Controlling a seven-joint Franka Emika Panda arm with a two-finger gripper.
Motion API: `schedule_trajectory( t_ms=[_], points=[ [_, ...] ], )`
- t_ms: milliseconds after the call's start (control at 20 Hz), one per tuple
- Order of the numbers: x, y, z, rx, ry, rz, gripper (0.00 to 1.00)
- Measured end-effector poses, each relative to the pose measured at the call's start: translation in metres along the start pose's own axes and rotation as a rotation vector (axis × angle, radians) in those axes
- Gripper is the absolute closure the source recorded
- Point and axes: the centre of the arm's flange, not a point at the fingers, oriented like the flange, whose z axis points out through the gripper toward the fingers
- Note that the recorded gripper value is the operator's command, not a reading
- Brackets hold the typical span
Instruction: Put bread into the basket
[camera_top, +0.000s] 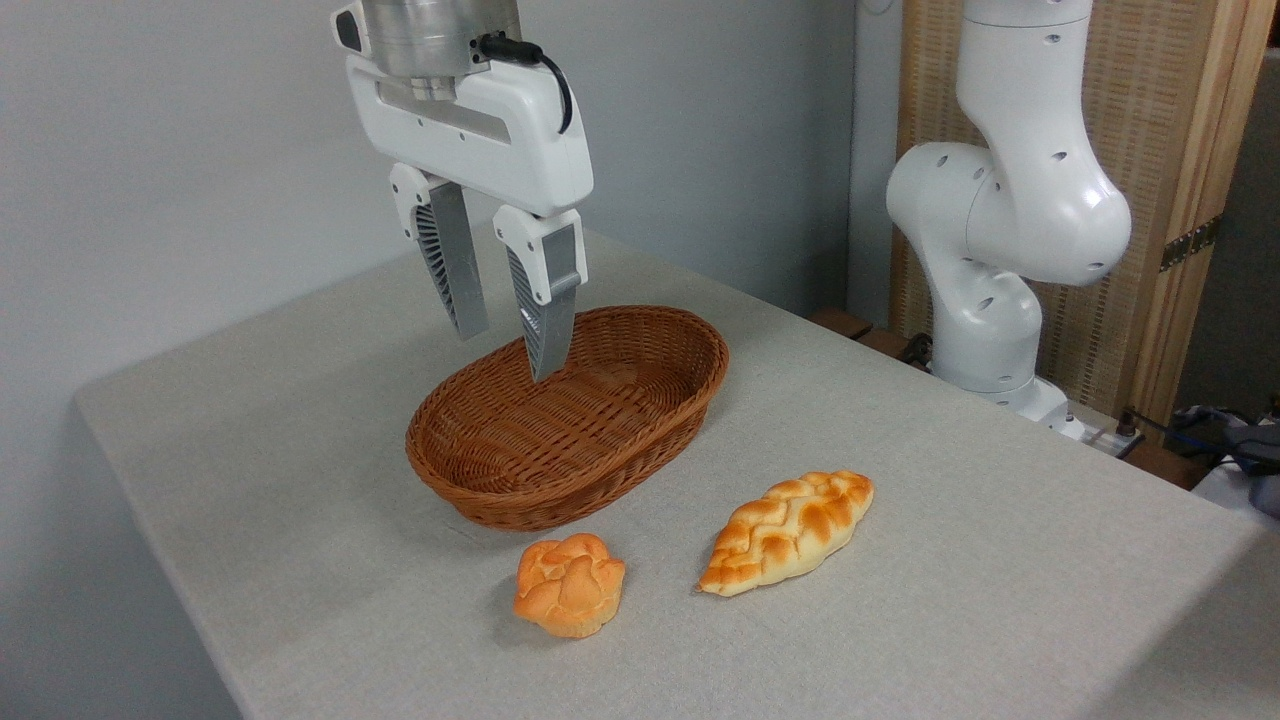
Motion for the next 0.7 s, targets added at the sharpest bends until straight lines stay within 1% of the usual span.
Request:
schedule_trajectory(
  t_ms=[150, 300, 450, 550, 700],
  points=[
    [-0.001, 0.001, -0.001, 0.001, 0.001, 0.006, 0.00],
    [-0.009, 0.007, -0.004, 0.001, -0.001, 0.056, 0.00],
    [-0.020, 0.016, -0.005, 0.002, -0.003, 0.076, 0.00],
    [-0.029, 0.018, -0.005, 0.017, 0.014, 0.081, 0.00],
    [-0.044, 0.011, 0.003, 0.047, 0.050, 0.105, 0.00]
  ],
)
